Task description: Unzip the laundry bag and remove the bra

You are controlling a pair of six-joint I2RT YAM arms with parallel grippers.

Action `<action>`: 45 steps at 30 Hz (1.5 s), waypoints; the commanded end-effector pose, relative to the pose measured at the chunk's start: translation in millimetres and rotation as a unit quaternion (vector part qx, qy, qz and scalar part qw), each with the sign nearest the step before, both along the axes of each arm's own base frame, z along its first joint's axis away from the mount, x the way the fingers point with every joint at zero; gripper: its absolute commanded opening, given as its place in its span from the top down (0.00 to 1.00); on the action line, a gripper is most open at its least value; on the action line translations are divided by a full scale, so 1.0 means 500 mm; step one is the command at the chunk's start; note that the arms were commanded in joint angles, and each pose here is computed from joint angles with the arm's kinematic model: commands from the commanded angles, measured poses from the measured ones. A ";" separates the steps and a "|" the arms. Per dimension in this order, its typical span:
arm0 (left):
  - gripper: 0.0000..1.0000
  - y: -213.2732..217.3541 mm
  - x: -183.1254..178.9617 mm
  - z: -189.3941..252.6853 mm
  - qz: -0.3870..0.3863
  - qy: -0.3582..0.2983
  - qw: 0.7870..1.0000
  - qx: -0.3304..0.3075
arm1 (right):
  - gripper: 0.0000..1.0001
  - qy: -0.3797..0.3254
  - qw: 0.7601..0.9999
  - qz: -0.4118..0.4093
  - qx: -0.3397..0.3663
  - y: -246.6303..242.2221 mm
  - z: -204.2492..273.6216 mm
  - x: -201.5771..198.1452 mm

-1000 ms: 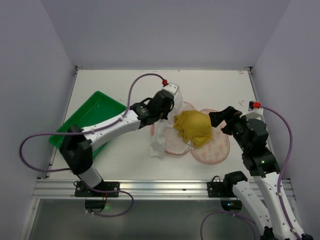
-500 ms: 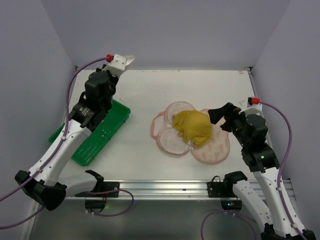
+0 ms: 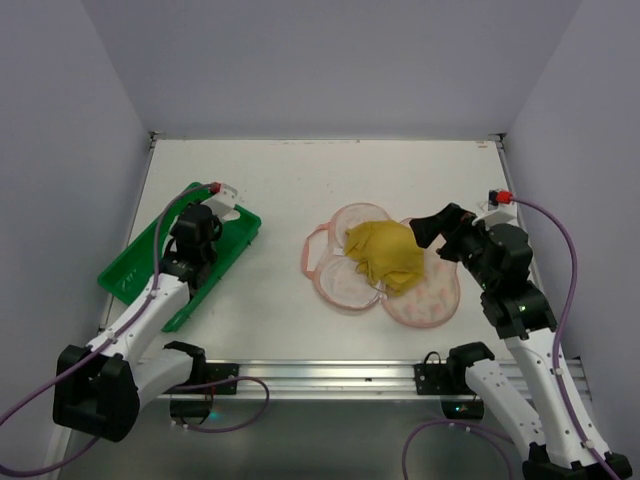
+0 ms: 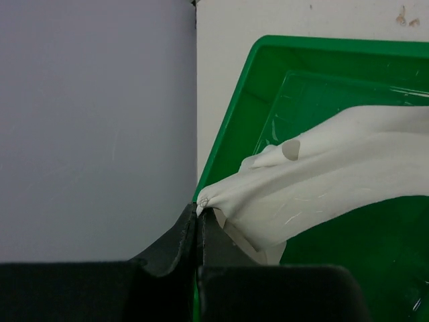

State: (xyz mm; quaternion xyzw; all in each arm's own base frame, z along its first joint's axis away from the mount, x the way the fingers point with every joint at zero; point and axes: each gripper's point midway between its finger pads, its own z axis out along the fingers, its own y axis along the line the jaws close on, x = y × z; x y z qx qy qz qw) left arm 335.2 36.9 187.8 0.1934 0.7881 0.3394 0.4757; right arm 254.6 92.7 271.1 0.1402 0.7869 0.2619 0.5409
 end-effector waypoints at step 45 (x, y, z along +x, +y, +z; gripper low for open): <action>0.00 -0.896 0.057 -0.021 -0.219 0.149 0.806 -0.529 | 0.01 -0.016 0.996 -0.081 -0.015 -0.069 0.009 -0.038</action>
